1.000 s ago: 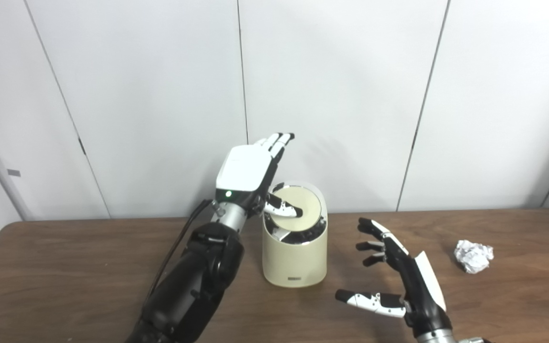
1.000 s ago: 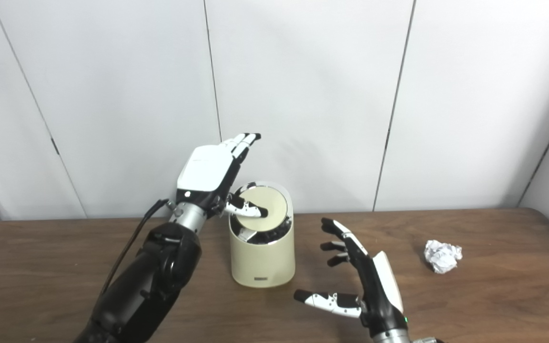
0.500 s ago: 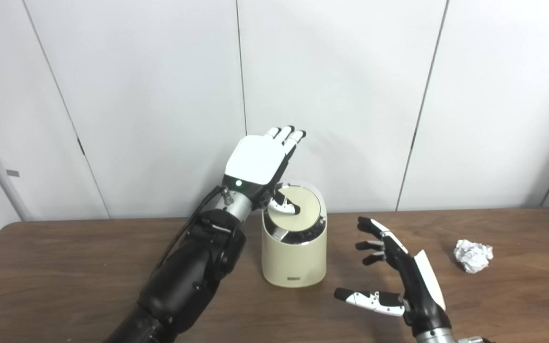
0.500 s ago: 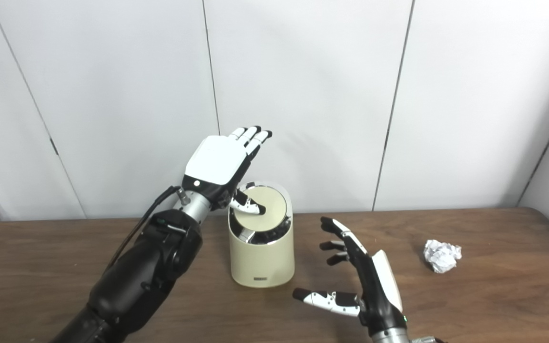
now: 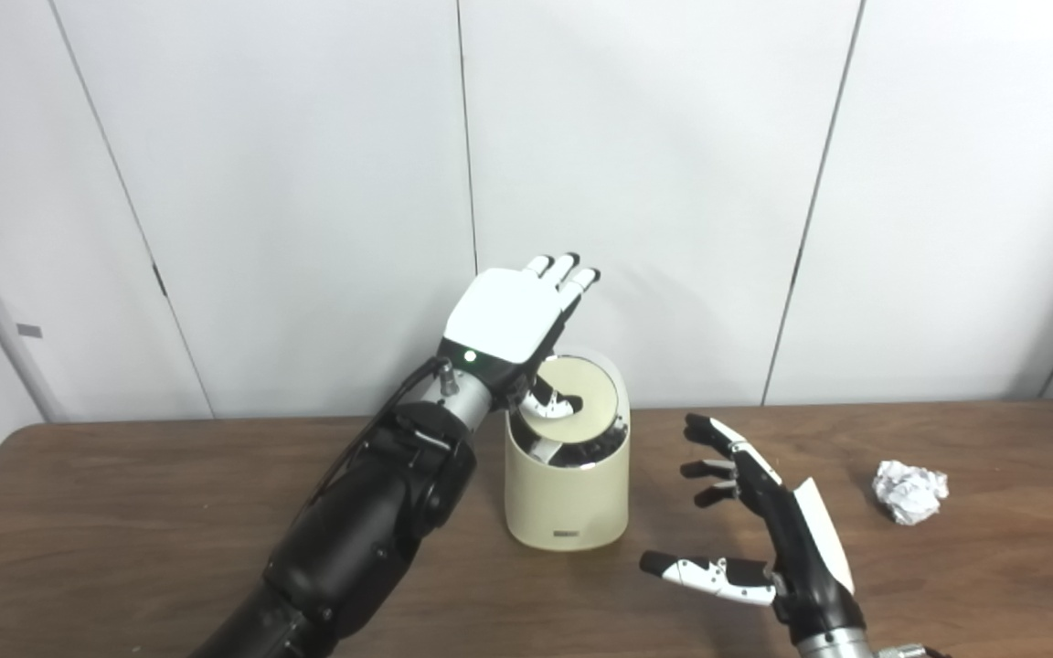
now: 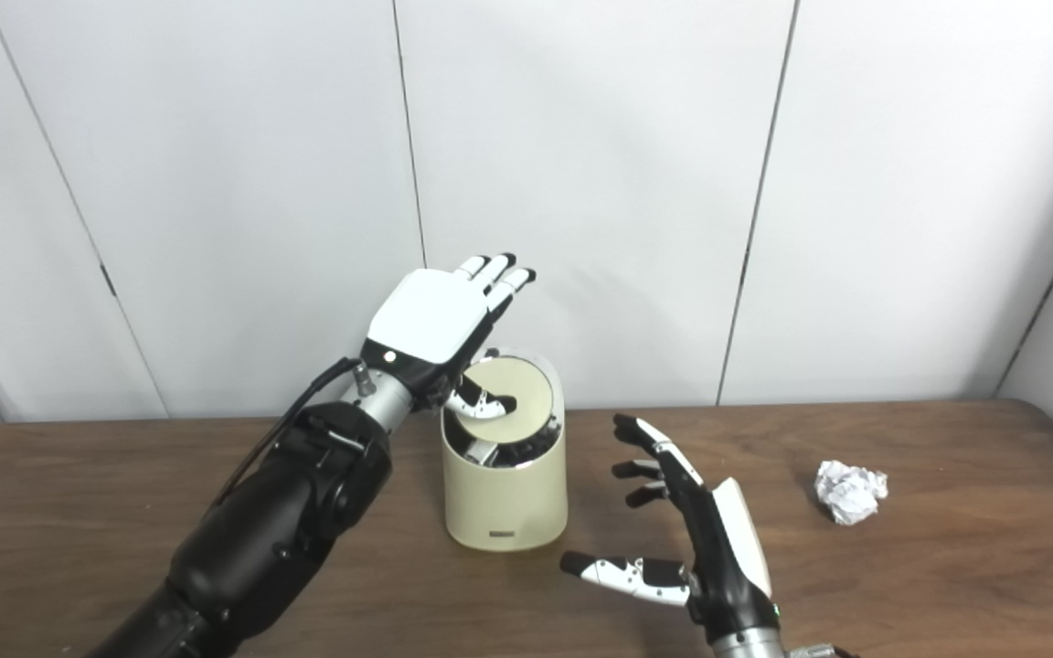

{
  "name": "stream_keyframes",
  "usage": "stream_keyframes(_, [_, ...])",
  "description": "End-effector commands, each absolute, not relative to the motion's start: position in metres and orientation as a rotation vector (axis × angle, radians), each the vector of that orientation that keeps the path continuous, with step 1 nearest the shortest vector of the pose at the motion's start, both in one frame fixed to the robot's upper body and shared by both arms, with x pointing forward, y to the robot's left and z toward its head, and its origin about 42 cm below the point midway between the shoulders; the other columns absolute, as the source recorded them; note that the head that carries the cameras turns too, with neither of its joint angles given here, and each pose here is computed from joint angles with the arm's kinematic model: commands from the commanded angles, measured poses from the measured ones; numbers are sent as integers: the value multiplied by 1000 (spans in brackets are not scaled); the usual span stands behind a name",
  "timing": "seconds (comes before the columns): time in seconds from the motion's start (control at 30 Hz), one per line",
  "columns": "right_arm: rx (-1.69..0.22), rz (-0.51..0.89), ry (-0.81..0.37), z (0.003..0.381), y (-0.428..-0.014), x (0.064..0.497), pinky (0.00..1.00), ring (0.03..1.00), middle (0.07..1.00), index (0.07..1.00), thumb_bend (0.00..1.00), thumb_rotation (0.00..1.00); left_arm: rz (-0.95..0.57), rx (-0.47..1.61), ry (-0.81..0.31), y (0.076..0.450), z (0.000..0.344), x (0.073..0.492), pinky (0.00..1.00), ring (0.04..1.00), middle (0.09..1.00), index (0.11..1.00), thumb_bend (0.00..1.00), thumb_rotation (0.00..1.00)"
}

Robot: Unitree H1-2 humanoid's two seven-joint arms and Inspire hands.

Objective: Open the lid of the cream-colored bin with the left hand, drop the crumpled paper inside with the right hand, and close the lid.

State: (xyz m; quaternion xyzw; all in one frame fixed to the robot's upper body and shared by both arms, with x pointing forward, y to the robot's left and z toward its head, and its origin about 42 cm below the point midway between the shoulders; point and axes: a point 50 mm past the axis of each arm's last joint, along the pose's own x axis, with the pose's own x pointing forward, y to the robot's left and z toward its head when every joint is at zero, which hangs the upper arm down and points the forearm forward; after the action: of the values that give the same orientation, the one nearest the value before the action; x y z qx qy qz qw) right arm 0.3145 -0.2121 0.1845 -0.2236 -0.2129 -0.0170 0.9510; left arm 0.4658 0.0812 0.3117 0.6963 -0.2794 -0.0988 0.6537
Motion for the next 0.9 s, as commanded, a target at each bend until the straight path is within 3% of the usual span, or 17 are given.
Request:
stream_keyframes(0.0, [-444,-44,-504,204,-209,316,559,702,834,838,712,224,-232,1603,-652,75,317,464,792,958,1000,1000,1000,229])
stream_keyframes(0.27, [-445,-44,-501,205,-209,315,565,704,834,840,713,223,-254,1601,-640,76,301,463,794,947,1000,1000,1000,238])
stream_keyframes(0.87, [-448,-30,-503,201,-210,317,545,703,831,841,714,236,-215,1601,-650,83,314,465,784,960,1000,1000,1000,251])
